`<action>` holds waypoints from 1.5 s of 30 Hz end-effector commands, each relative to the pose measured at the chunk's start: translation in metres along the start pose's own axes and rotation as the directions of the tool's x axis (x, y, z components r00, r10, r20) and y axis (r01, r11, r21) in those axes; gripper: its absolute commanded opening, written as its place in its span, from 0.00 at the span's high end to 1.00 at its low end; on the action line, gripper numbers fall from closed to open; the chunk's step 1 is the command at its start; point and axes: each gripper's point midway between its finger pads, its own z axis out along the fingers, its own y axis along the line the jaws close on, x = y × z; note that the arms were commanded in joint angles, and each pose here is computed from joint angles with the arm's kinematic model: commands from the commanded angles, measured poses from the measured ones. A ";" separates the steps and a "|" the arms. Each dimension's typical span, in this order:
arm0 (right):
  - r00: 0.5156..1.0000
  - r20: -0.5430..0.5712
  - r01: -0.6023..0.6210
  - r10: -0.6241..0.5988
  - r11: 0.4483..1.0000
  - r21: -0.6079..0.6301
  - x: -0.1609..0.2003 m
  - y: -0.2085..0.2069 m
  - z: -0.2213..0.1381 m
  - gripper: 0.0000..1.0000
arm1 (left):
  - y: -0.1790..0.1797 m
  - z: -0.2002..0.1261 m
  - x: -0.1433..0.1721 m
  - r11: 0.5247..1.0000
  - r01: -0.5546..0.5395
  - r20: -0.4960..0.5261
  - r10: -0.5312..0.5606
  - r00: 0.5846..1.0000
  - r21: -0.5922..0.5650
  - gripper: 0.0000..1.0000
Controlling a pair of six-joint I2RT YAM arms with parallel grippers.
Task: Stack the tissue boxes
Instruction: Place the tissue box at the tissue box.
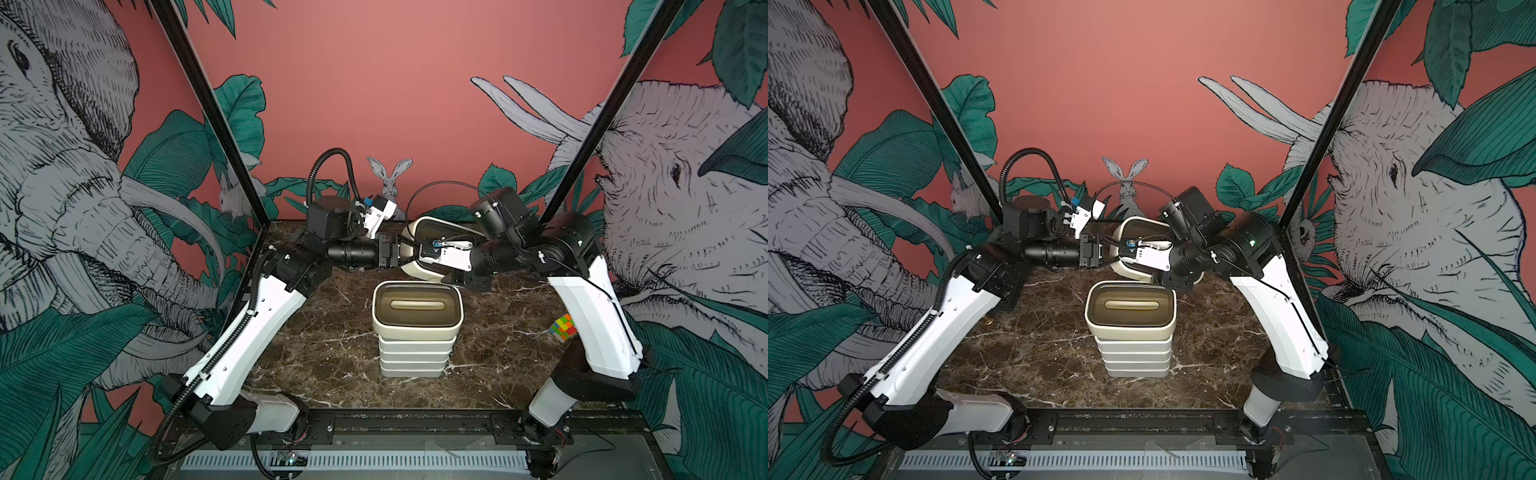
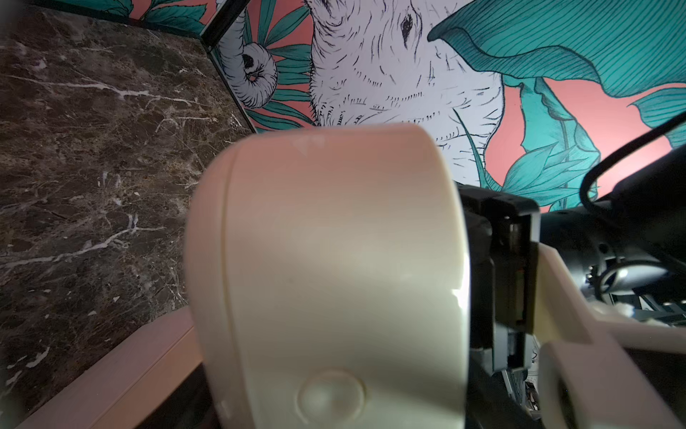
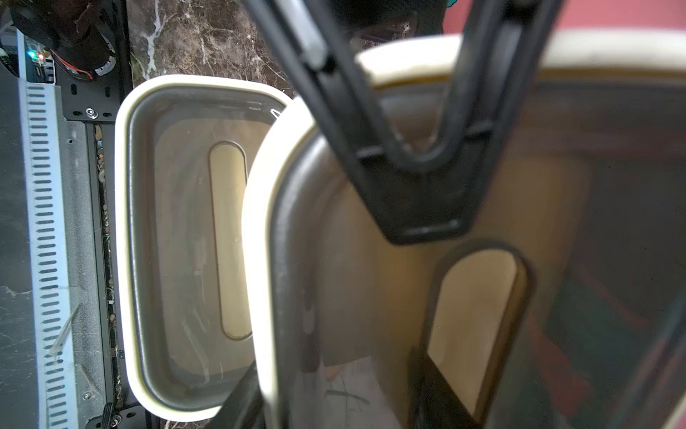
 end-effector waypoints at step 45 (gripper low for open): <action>0.155 0.455 -0.910 0.877 0.306 -0.280 0.043 -0.017 -0.104 0.02 | -0.019 -0.080 0.031 0.972 0.160 0.378 -0.215 0.900 0.172 0.69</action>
